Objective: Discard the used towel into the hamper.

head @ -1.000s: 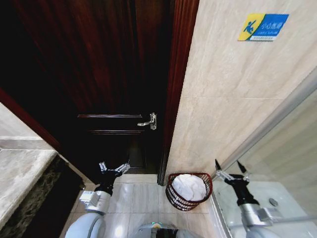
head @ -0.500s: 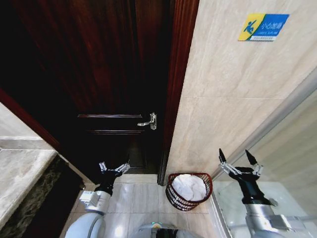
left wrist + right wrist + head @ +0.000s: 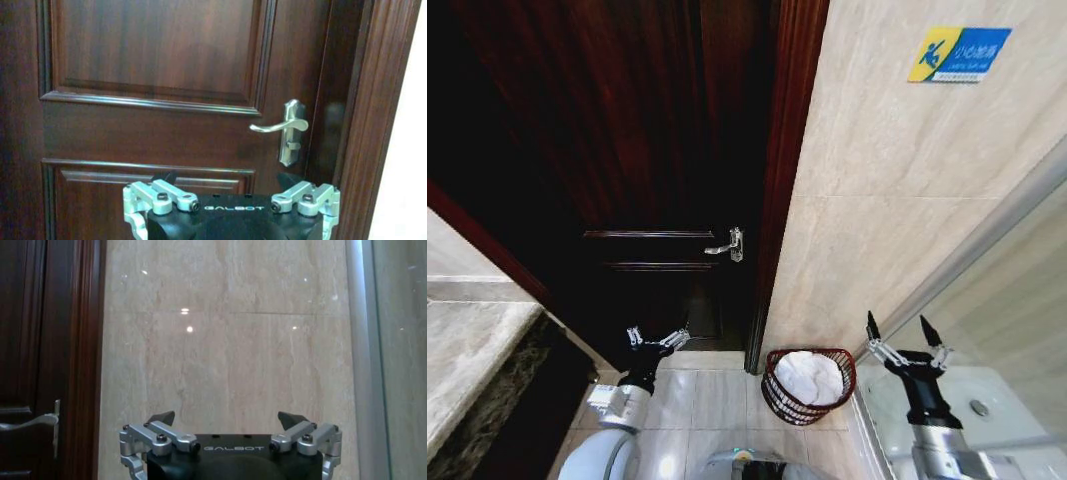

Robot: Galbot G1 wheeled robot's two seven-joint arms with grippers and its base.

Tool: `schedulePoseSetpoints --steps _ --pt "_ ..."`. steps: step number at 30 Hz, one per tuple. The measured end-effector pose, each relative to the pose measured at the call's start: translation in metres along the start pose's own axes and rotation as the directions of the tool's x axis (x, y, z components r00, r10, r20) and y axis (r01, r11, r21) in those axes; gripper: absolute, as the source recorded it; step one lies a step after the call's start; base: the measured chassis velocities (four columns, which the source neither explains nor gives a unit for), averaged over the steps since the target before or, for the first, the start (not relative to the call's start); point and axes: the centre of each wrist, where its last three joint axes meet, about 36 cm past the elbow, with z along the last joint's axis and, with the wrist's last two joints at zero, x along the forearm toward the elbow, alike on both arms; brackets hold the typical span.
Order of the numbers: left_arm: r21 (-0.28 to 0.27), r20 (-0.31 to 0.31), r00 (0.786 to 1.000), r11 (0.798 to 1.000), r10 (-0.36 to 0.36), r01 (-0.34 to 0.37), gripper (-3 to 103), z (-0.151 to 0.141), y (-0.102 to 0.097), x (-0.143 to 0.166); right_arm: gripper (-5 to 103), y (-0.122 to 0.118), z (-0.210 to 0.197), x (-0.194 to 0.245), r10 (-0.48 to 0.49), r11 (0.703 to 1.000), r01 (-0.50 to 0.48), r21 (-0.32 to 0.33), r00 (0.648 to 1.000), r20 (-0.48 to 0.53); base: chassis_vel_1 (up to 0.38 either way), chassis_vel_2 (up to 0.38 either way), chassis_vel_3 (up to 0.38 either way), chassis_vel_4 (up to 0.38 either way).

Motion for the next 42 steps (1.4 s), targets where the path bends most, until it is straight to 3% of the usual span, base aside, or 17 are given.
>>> schedulePoseSetpoints --steps 42 --pt "0.0 0.0 1.0 1.0 0.0 0.0 100 0.0 0.0 0.0 100 0.0015 -0.006 -0.0046 -0.009 1.0 0.009 -0.023 1.0 0.01 0.0 0.0 0.0 0.0"
